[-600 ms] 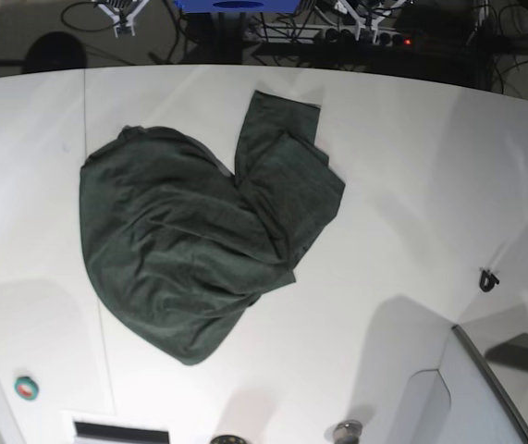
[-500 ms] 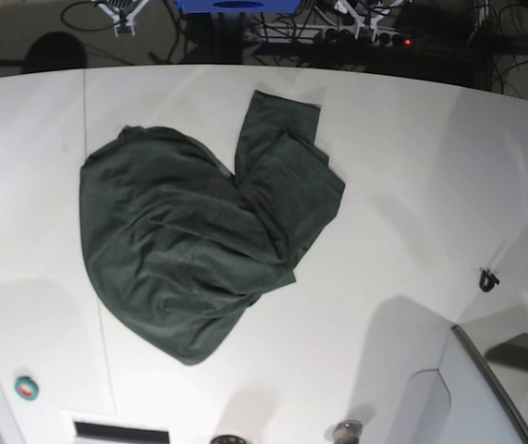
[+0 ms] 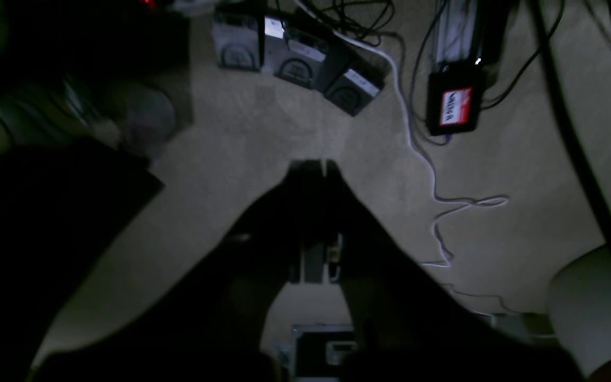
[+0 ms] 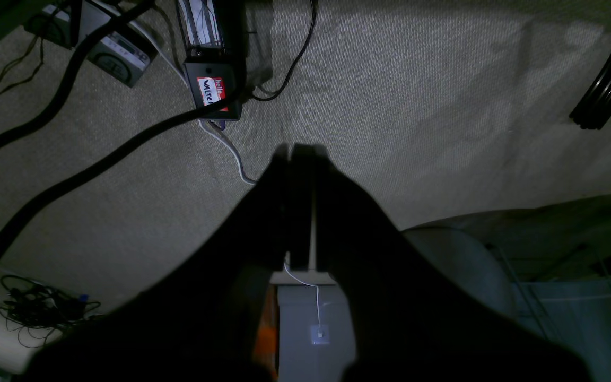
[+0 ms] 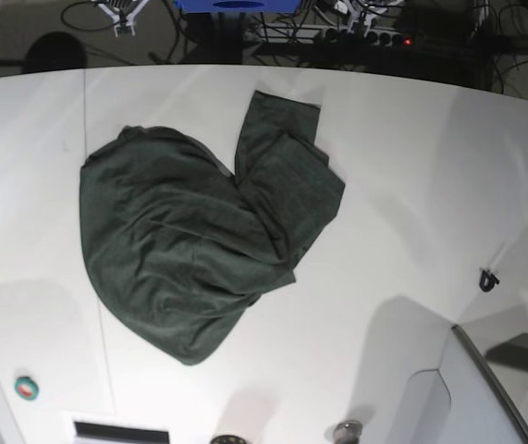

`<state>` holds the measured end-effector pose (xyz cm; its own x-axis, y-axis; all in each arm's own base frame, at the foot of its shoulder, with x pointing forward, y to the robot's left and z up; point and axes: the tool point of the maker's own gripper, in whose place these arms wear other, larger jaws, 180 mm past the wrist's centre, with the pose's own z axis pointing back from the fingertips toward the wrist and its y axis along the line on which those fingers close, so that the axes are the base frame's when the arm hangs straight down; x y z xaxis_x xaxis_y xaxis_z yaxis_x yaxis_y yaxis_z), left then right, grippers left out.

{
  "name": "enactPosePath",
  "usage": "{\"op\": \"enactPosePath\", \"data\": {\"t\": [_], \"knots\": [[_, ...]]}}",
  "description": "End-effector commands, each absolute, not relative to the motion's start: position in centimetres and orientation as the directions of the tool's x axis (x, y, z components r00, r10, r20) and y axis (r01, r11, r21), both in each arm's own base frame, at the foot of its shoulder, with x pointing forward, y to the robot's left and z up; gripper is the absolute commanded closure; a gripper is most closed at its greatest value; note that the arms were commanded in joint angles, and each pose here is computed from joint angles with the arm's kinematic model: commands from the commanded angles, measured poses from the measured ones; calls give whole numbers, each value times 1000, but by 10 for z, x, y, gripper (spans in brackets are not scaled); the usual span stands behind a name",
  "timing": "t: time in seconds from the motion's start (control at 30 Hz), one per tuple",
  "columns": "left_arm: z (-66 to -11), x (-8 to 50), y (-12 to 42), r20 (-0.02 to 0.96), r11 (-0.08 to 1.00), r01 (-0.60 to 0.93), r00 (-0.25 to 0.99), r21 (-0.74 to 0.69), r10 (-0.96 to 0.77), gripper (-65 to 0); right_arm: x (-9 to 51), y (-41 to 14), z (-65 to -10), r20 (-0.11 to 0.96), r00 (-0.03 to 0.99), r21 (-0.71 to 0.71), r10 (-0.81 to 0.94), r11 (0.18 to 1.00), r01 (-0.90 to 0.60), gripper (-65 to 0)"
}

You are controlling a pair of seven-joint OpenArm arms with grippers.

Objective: Layout the t-shirt on the table in an organized manner, then fold the t-shirt properly

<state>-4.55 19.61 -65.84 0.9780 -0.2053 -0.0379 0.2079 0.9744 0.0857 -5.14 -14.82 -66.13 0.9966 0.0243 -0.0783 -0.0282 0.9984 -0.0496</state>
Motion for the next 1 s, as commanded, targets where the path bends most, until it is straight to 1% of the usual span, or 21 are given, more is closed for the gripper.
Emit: {"op": "enactPosePath", "data": {"t": [0.0,0.23,0.3,0.37,0.4,0.47,0.57,0.67,0.97], "knots": [[-658,-51,198,-50,972,218,975,90,-215,0,-57,-150,-661,-89,996,-46,27,998,-32,0],[-657,-54,201,-49,979,179,983,94,-175,0,-68,-150,-660,-105,994,-46,20,999,-25,0],[-657,-55,200,-49,979,179,983,93,-175,0,-78,-150,-658,-150,989,-45,18,999,-25,0],[-657,-52,200,-24,978,183,983,94,-182,0,-85,-149,-656,-198,980,-45,12,999,-22,0],[-655,-59,200,-18,978,188,982,94,-188,0,-88,-148,-655,-214,977,-44,12,999,-22,0],[-652,-59,199,25,976,198,979,95,-201,0,-89,-149,-651,-210,978,-48,11,999,-22,0],[-640,-61,204,90,971,209,971,111,-220,0,-86,-159,-637,-168,985,-73,-29,997,17,0],[-623,-63,205,155,967,222,959,123,-239,0,-74,-176,-610,-116,991,-112,-72,992,59,0],[-560,-36,199,349,950,273,884,153,-311,0,-33,-183,-535,46,998,-139,-49,989,55,0]]}}
